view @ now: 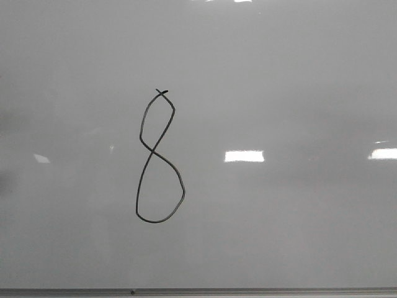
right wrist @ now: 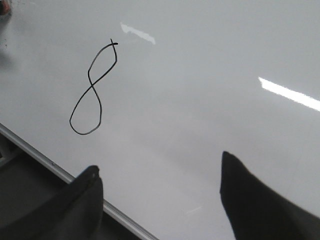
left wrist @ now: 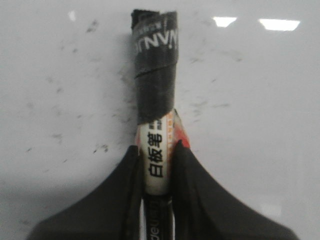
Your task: Write number 8 on whiteboard
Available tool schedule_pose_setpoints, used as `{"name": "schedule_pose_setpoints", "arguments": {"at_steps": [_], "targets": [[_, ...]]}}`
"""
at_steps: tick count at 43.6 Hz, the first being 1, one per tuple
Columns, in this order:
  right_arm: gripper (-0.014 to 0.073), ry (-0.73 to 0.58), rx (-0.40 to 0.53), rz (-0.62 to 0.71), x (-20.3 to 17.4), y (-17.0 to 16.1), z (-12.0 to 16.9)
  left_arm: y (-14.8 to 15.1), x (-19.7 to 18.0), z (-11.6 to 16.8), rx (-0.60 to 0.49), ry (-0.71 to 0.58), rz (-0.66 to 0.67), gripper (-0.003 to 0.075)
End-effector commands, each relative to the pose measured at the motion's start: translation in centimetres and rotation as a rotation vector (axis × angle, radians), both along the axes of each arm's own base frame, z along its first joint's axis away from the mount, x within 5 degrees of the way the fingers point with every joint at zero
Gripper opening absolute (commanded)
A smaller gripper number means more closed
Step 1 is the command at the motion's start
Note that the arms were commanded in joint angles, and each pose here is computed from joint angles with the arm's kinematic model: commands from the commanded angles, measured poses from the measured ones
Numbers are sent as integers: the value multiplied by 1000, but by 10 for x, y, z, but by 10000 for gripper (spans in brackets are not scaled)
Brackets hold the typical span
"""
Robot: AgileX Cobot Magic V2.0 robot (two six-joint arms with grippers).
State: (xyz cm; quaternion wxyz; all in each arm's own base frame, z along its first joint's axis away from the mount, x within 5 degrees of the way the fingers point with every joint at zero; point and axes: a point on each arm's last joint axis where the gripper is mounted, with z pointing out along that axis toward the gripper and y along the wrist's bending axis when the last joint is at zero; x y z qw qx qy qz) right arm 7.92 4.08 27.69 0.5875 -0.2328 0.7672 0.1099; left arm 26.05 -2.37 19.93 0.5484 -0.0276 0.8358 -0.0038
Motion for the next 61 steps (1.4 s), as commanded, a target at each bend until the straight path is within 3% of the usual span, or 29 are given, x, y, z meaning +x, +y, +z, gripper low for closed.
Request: {"name": "schedule_pose_setpoints", "arguments": {"at_steps": [1,20,31,42,55,61], "targets": [[516,-77,50,-41,3,-2,14,-5,8,22,-38,-164,-28,-18],[516,-77,50,-41,3,-2,14,4,10,20,-7,-154,-29,-15],[516,-77,50,-41,3,-2,14,2,15,7,22,-121,-63,108],[516,-75,49,-40,3,-2,14,2,16,9,23,-149,-61,118],[516,-75,49,-40,3,-2,14,2,16,11,22,-160,-60,343],[516,-75,49,-40,3,-2,14,2,14,18,21,-183,-59,406]]}}
